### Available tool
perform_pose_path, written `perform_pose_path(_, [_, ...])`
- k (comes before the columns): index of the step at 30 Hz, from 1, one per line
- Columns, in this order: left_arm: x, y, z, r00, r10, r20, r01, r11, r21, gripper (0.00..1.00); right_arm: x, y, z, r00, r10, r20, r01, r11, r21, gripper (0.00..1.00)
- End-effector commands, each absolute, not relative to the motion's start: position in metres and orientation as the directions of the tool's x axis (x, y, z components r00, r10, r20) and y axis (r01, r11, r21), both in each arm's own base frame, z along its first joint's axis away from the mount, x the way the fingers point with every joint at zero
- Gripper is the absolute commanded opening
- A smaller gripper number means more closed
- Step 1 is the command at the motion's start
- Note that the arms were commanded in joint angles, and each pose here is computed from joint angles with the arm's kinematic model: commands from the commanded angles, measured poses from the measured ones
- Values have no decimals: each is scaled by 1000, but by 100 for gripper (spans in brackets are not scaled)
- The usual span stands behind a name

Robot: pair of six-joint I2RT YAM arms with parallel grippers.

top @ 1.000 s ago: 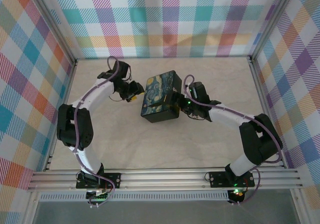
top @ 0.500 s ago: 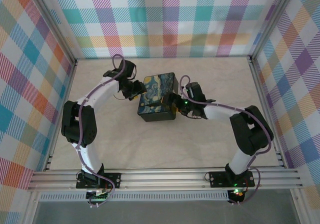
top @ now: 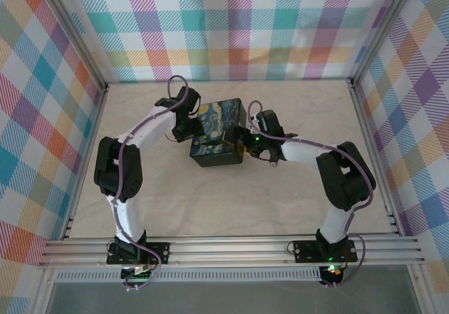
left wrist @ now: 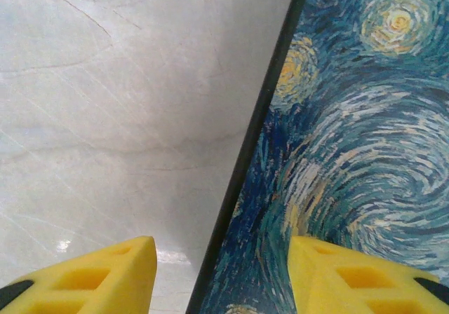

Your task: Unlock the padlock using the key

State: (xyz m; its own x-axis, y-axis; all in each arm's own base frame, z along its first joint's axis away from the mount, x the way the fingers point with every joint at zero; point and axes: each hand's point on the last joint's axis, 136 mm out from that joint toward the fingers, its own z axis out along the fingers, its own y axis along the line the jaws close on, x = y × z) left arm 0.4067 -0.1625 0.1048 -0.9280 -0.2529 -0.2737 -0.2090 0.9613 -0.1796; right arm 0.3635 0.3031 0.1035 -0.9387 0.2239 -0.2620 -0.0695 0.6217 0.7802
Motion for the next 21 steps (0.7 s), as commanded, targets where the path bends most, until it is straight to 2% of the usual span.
perform_pose_path(1, [398, -153, 75, -948, -227, -221, -214, 974, -81, 52, 365, 301, 99, -942, 189, -276, -89, 653, 752, 100])
perform_pose_path(11, [391, -144, 44, -950, -264, -165, -258, 964, -62, 52, 371, 263, 118, -926, 240, -291, -72, 644, 761, 100])
perform_pose_path(21, [390, -147, 34, -950, -281, -140, -273, 959, -74, 52, 375, 241, 141, -910, 266, -318, -87, 629, 773, 100])
